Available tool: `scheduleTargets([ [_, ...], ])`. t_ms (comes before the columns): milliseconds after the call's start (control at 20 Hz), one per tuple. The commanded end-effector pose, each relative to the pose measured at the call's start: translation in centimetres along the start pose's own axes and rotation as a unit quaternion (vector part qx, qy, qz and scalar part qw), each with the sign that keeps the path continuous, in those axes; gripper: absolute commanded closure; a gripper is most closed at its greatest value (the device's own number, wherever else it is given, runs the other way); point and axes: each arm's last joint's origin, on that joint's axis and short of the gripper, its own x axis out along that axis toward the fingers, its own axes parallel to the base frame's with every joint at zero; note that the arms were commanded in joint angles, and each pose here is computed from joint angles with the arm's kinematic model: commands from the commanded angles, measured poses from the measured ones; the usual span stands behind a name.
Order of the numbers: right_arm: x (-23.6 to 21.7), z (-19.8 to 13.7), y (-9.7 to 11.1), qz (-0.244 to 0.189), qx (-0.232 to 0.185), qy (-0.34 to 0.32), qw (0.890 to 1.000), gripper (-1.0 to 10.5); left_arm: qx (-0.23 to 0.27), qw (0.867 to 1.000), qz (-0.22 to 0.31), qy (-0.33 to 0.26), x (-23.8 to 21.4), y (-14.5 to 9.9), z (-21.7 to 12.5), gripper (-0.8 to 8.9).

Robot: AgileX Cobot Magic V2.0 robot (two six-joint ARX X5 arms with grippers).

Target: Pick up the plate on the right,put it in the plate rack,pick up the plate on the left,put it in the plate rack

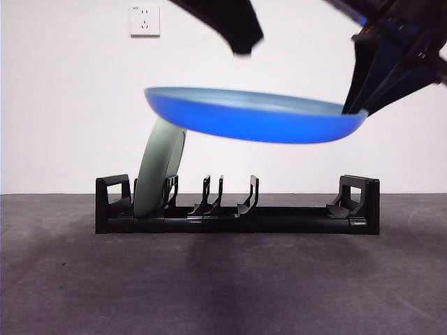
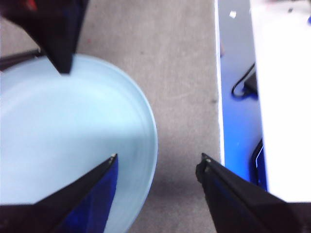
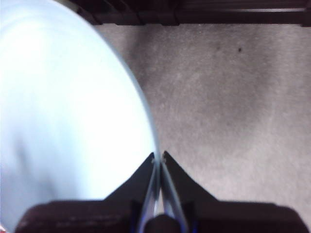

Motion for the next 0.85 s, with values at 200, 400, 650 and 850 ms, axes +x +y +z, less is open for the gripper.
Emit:
scheduleTargets([
  [200, -1.8, -0.7, 0.5, 0.009, -0.013, -0.014, 1.0, 9.6, 0.005, 0.999, -0.016, 0.035, 2.3, -0.5, -0.2, 5.37],
  [400, -2.8, -1.2, 0.7, 0.011, -0.017, -0.02, 1.0, 9.6, 0.007, 0.999, -0.022, 0.048, 3.3, -0.7, -0.3, 7.71],
  [650, -3.8, -1.6, 1.0, 0.016, -0.024, -0.037, 0.999, 9.6, 0.007, 0.999, -0.022, 0.048, 3.3, -0.7, -0.3, 8.22],
  [850, -4.4, -1.8, 1.2, 0.019, -0.03, -0.049, 0.998, 9.4, 0.007, 0.999, -0.022, 0.046, 3.3, -0.7, -0.3, 8.22],
])
